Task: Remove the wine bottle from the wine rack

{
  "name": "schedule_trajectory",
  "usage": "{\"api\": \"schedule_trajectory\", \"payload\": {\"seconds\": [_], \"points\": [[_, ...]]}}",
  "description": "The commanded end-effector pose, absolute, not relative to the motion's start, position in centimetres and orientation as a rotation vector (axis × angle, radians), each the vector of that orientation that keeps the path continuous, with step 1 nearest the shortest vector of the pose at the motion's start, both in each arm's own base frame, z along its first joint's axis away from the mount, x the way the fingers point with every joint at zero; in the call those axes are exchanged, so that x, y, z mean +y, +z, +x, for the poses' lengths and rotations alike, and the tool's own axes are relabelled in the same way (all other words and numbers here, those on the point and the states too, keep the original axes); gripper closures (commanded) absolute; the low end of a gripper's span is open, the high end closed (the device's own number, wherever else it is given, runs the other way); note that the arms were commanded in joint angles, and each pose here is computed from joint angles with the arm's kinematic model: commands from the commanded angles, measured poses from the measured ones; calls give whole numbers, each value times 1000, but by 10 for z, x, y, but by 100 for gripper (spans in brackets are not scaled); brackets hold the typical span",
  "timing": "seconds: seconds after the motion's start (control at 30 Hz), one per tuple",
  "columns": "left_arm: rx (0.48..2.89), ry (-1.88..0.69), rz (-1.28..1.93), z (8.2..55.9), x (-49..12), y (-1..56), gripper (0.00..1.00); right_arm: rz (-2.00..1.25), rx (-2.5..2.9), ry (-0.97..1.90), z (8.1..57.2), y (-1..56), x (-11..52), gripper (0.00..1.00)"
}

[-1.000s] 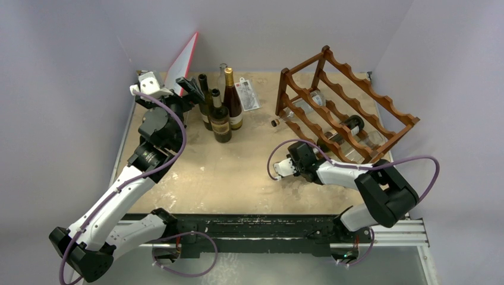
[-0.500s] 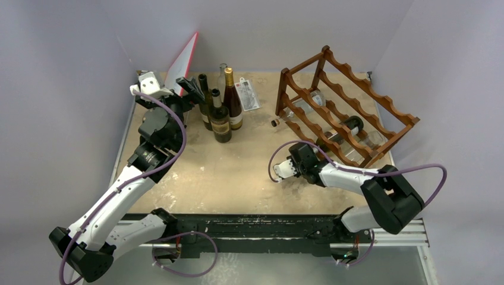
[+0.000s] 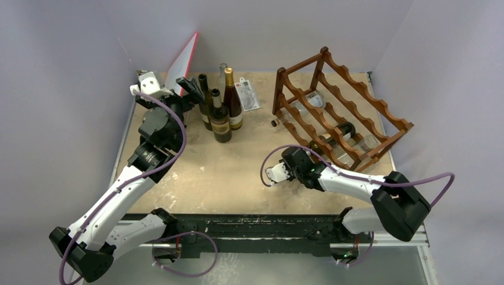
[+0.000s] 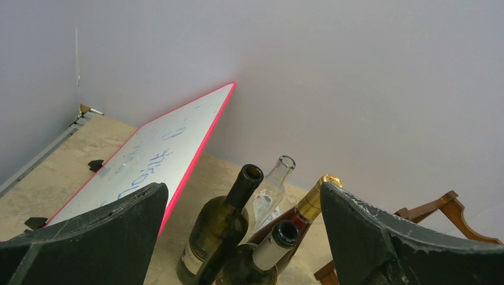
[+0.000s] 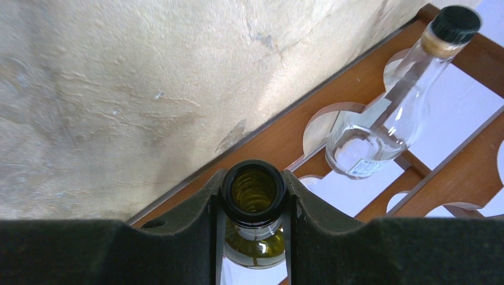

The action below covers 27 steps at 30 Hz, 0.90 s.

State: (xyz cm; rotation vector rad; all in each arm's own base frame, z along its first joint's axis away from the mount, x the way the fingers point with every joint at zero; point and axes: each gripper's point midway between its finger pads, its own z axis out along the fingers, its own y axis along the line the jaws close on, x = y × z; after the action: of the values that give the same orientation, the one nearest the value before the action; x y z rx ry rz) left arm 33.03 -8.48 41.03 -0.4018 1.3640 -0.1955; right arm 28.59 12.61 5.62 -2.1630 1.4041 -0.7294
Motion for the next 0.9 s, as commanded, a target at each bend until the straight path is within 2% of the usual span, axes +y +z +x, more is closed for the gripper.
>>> {"api": "schedule_trajectory", "payload": {"seconds": [0.0, 0.27, 0.5, 0.87], "points": [[1323, -218, -406, 328, -85, 427, 0, -2131, 1326, -588, 279, 73, 163, 100], [1336, -220, -401, 332, -89, 423, 0, -2129, 1286, -564, 279, 84, 181, 100], [1342, -214, -398, 334, -90, 421, 0, -2129, 1280, -371, 266, 100, 228, 100], [1331, -203, -406, 331, -85, 424, 0, -1773, 1087, -90, 253, 205, 304, 100]]}}
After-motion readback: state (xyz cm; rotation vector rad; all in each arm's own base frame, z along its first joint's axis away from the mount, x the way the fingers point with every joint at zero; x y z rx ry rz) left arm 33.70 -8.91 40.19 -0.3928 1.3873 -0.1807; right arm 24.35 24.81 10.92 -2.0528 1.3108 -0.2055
